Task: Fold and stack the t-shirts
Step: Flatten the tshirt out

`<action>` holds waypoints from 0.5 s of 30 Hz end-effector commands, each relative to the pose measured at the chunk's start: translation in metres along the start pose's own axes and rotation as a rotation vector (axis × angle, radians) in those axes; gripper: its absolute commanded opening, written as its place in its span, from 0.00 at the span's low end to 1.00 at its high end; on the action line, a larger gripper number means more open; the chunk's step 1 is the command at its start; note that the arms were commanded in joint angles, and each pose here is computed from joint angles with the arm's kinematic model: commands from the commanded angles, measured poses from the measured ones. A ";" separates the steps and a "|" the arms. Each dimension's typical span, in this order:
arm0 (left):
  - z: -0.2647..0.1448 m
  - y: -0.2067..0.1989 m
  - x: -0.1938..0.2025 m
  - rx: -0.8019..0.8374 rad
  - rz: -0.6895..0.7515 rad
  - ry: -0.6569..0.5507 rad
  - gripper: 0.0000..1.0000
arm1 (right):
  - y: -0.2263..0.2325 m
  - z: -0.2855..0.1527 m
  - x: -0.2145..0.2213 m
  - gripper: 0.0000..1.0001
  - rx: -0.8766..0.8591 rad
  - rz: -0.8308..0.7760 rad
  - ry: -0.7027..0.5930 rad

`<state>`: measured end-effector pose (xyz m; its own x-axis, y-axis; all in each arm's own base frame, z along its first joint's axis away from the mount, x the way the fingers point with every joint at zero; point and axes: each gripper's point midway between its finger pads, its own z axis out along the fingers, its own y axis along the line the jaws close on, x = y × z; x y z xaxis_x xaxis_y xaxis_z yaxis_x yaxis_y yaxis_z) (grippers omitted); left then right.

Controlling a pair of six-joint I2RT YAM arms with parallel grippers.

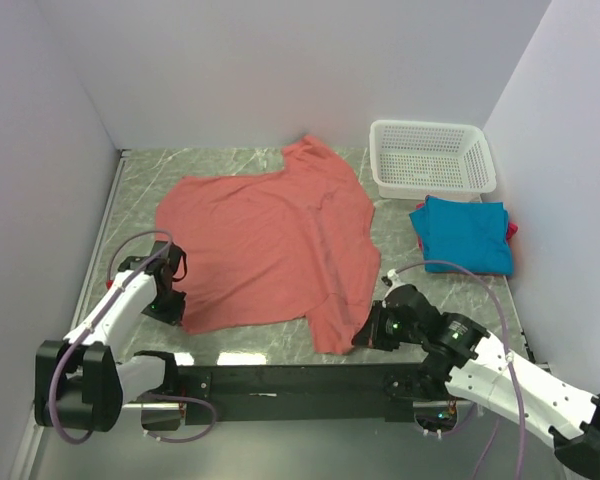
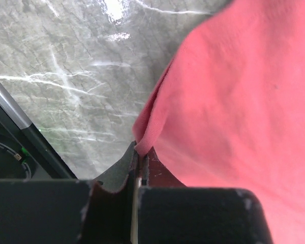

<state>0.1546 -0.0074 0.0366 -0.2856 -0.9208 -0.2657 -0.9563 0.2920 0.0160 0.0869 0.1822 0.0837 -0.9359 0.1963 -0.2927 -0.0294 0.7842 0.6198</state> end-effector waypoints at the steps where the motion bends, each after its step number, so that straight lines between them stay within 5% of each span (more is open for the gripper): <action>1: -0.015 -0.002 -0.005 0.056 -0.004 -0.007 0.01 | 0.008 -0.013 -0.015 0.00 0.039 0.067 -0.081; 11: -0.056 0.009 -0.030 0.096 -0.072 -0.098 0.01 | -0.015 -0.036 -0.027 0.00 0.205 0.088 -0.158; 15: -0.059 0.022 -0.026 0.082 -0.089 -0.080 0.01 | -0.028 -0.035 -0.003 0.00 0.223 0.147 -0.070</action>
<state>0.1579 -0.0005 0.0949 -0.2133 -0.9223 -0.3224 -0.9523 0.2700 -0.1424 0.0913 0.1524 0.0980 -0.8938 0.3256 -0.3085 0.1278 0.8442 0.5206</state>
